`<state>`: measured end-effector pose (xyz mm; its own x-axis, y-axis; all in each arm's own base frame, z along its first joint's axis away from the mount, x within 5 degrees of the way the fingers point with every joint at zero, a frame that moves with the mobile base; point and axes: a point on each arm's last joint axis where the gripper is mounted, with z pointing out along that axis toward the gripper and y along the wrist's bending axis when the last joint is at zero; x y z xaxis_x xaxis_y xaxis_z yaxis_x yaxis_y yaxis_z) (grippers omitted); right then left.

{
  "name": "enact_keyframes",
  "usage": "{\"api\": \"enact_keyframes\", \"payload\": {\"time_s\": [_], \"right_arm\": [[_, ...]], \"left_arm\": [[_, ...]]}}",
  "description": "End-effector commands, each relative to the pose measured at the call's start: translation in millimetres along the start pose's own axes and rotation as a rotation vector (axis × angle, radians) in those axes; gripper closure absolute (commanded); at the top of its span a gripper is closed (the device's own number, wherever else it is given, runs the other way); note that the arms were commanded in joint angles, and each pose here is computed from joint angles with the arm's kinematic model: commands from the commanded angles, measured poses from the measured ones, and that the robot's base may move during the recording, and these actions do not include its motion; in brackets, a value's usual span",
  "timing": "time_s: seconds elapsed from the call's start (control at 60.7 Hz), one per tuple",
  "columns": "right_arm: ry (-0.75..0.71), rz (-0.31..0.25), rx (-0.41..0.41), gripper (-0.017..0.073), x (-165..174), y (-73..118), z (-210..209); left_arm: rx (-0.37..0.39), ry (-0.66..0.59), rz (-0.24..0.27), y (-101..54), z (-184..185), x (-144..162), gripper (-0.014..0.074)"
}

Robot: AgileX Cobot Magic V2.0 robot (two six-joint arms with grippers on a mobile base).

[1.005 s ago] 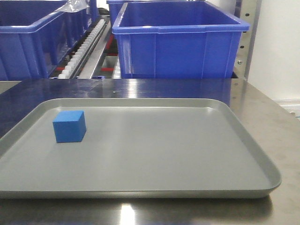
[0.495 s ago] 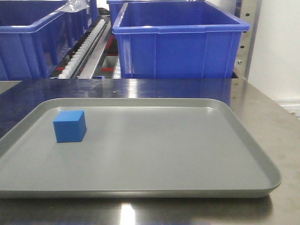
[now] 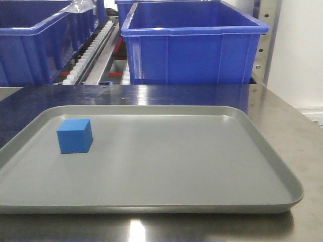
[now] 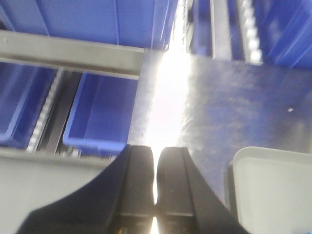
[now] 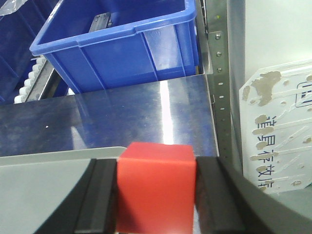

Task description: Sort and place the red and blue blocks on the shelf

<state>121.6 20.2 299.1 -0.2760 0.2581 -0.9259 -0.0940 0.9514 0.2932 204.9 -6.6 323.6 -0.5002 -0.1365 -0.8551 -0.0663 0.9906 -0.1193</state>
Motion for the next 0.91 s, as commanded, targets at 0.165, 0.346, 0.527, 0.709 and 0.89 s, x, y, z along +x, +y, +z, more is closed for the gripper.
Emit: {"api": "enact_keyframes", "payload": {"time_s": [0.165, 0.346, 0.527, 0.709, 0.89], "right_arm": [[-0.12, -0.012, -0.017, 0.0504, -17.1, 3.5, -3.0], [-0.12, -0.012, -0.017, 0.0504, -17.1, 3.5, -3.0], [-0.12, -0.012, -0.017, 0.0504, -17.1, 3.5, -3.0], [-0.12, -0.012, -0.017, 0.0504, -17.1, 3.5, -3.0], [-0.12, -0.012, -0.017, 0.0504, -17.1, 3.5, -3.0]], "left_arm": [[-0.008, -0.068, 0.065, -2.6, -5.4, -21.1, 0.0471], [0.016, -0.019, -0.012, -4.6, -3.9, -16.7, 0.0471], [0.007, 0.016, -0.01, -3.9, -2.1, -13.6, 0.0471], [-0.003, 0.055, -0.01, -3.0, -2.2, -10.1, 0.0471], [0.016, 0.08, -0.042, -5.6, -1.1, -7.8, 0.0445]]}}
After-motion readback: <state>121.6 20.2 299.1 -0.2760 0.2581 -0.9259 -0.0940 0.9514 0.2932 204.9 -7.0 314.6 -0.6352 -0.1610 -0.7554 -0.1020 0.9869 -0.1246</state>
